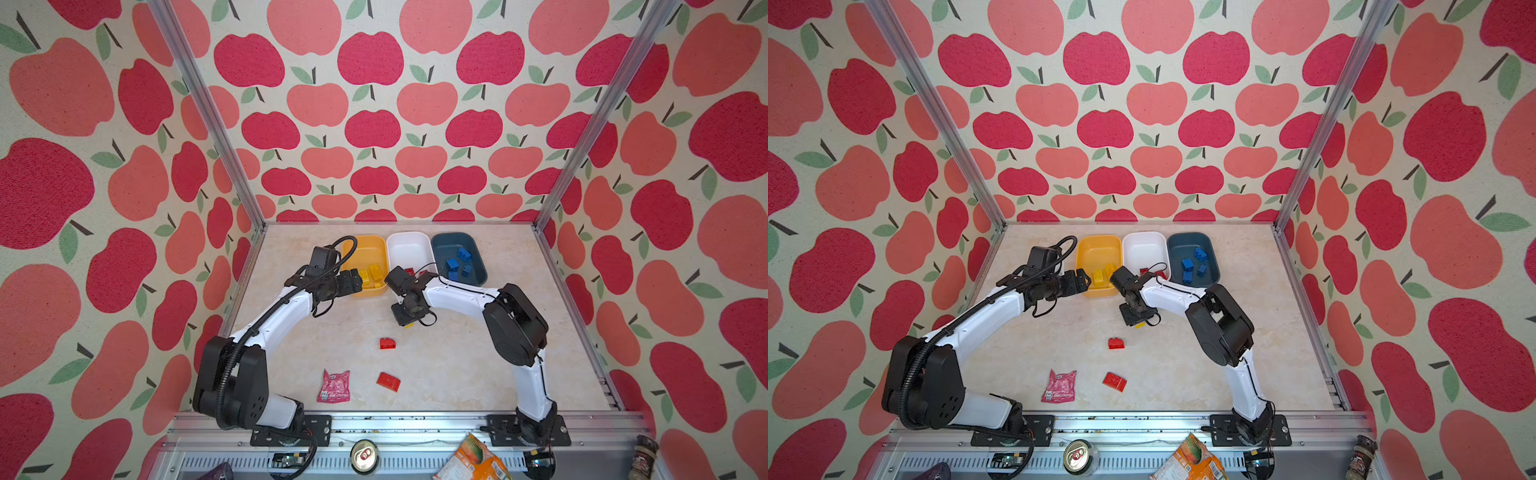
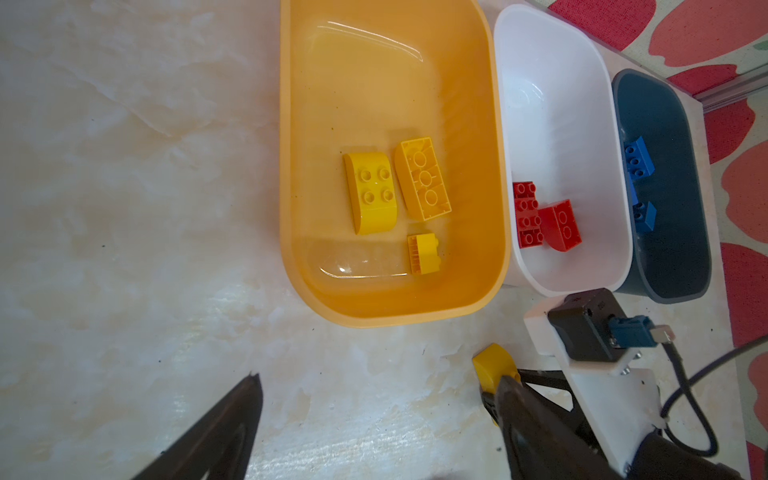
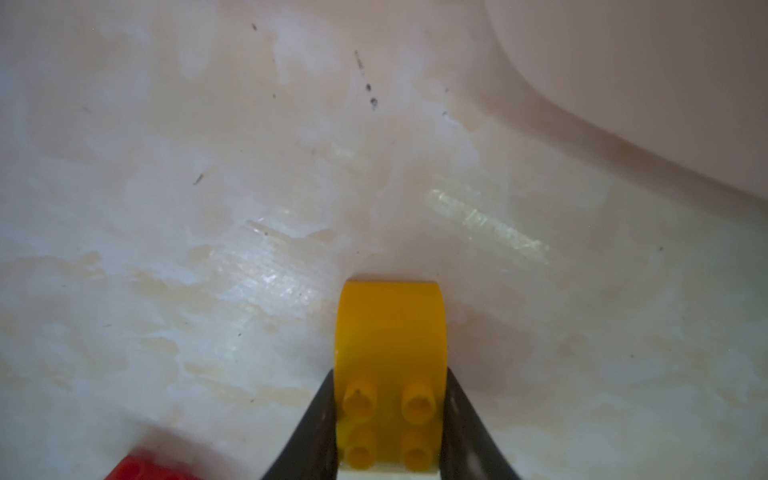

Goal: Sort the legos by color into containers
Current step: 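Carry the curved yellow brick into the yellow bin and open the right gripper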

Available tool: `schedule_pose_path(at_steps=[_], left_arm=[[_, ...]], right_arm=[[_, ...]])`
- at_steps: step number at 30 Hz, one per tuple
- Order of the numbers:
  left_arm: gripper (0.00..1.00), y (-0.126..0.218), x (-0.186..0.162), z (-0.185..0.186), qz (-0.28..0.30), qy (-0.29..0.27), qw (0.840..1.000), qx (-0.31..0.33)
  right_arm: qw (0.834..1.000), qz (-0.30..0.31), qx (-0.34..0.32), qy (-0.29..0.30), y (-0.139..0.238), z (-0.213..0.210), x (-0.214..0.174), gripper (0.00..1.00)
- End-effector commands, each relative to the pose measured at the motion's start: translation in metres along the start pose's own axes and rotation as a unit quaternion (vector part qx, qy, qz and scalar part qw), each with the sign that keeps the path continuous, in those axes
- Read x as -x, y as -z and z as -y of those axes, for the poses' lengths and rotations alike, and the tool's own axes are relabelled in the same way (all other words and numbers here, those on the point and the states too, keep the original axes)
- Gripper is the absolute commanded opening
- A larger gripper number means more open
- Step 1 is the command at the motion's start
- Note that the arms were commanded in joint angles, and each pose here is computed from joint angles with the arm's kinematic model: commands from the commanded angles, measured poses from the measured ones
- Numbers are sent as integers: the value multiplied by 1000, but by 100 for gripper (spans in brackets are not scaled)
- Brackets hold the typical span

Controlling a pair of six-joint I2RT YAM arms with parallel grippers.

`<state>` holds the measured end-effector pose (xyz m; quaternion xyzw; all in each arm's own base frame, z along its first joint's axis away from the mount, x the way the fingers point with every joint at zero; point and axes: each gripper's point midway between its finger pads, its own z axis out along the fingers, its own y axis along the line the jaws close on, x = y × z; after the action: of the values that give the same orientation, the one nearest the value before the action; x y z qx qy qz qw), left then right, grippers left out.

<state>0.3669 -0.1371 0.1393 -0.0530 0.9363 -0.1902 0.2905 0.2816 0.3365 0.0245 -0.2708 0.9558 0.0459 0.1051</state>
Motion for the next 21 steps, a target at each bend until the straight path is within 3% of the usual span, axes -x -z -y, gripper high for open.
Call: schedule_pose_path(at_steps=[1,13,21], left_arm=[[90,5,1,0,7,9,1000,-7],[90,7,-1,-2,10,13,1000,-7],[90,11,-3,-5,14,16,1000,-7]], right_arm=[[1000,1,-13,10,11,-1,3,30],[996,84,14,21,77,-14,48,30],[991,127,29,38,97,-28,92,30]])
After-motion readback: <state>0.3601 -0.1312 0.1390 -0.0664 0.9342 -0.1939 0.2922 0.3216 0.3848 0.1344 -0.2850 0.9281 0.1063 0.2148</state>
